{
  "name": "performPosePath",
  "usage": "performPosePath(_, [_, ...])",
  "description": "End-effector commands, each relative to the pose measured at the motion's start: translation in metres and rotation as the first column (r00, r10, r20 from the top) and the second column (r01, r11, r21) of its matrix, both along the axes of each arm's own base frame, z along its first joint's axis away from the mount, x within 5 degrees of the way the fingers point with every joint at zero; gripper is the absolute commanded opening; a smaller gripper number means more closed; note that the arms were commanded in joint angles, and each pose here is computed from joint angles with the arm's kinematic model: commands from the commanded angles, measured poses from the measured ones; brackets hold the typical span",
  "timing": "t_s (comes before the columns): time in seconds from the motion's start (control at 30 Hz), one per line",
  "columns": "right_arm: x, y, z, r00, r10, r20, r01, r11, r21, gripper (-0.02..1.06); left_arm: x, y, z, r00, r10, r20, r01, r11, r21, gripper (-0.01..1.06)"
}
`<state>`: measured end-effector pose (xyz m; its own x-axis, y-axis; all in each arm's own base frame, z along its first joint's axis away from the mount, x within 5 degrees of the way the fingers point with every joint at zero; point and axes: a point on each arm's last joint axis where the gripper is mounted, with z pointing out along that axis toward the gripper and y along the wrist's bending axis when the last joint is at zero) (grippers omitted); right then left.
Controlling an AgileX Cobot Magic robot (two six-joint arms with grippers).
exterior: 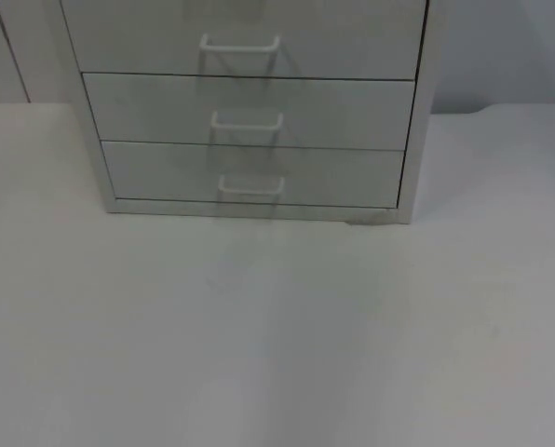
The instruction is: Open the drawer with the left hand, place the block into the drawer with the right hand, then close the drawer with the left hand.
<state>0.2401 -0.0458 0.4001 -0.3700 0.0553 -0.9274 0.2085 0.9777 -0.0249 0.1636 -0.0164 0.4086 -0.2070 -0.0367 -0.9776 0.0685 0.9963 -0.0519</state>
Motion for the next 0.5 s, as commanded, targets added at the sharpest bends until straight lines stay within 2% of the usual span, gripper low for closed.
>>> performPosePath(0.0, [-0.001, 0.000, 0.005, 0.998, -0.004, 0.055, 0.004, 1.000, 0.007, 1.04, -0.004, 0.001, 0.007, 1.000, 0.006, -0.006, -0.006, 1.000, 0.006, 1.04])
performPosePath(0.03, [-0.003, 0.000, 0.006, 0.998, -0.011, 0.061, 0.010, 1.000, 0.023, 1.04, -0.006, 0.002, 0.010, 1.000, 0.012, -0.013, -0.012, 1.000, 0.021, 1.04])
performPosePath(0.13, [-0.015, 0.003, 0.007, 1.000, 0.021, -0.004, -0.021, 0.999, -0.039, 1.04, -0.008, 0.003, 0.011, 0.999, 0.019, -0.047, -0.018, 0.999, 0.027, 1.04])
performPosePath(0.23, [-0.030, 0.008, 0.009, 0.997, 0.067, -0.035, -0.069, 0.995, -0.065, 1.04, -0.010, 0.004, 0.008, 0.996, 0.025, -0.089, -0.021, 0.999, 0.036, 1.04])
performPosePath(0.27, [-0.039, 0.013, 0.011, 0.995, 0.097, -0.026, -0.098, 0.994, -0.052, 1.04, -0.014, 0.004, 0.007, 0.994, 0.027, -0.110, -0.023, 0.999, 0.044, 1.04])
performPosePath(0.33, [-0.062, 0.023, 0.013, 0.985, 0.169, -0.018, -0.170, 0.983, -0.068, 1.04, -0.022, 0.006, 0.006, 0.992, 0.025, -0.121, -0.016, 0.997, 0.073, 1.04])
performPosePath(0.37, [-0.062, 0.023, 0.013, 0.985, 0.169, -0.018, -0.170, 0.983, -0.068, 1.04, -0.022, 0.006, 0.006, 0.992, 0.025, -0.121, -0.016, 0.997, 0.073, 1.04])
performPosePath(0.47, [-0.107, 0.035, 0.002, 0.980, 0.201, 0.002, -0.201, 0.979, -0.025, 1.04, -0.041, 0.009, 0.009, 0.995, 0.020, -0.099, -0.009, 0.994, 0.111, 1.04])
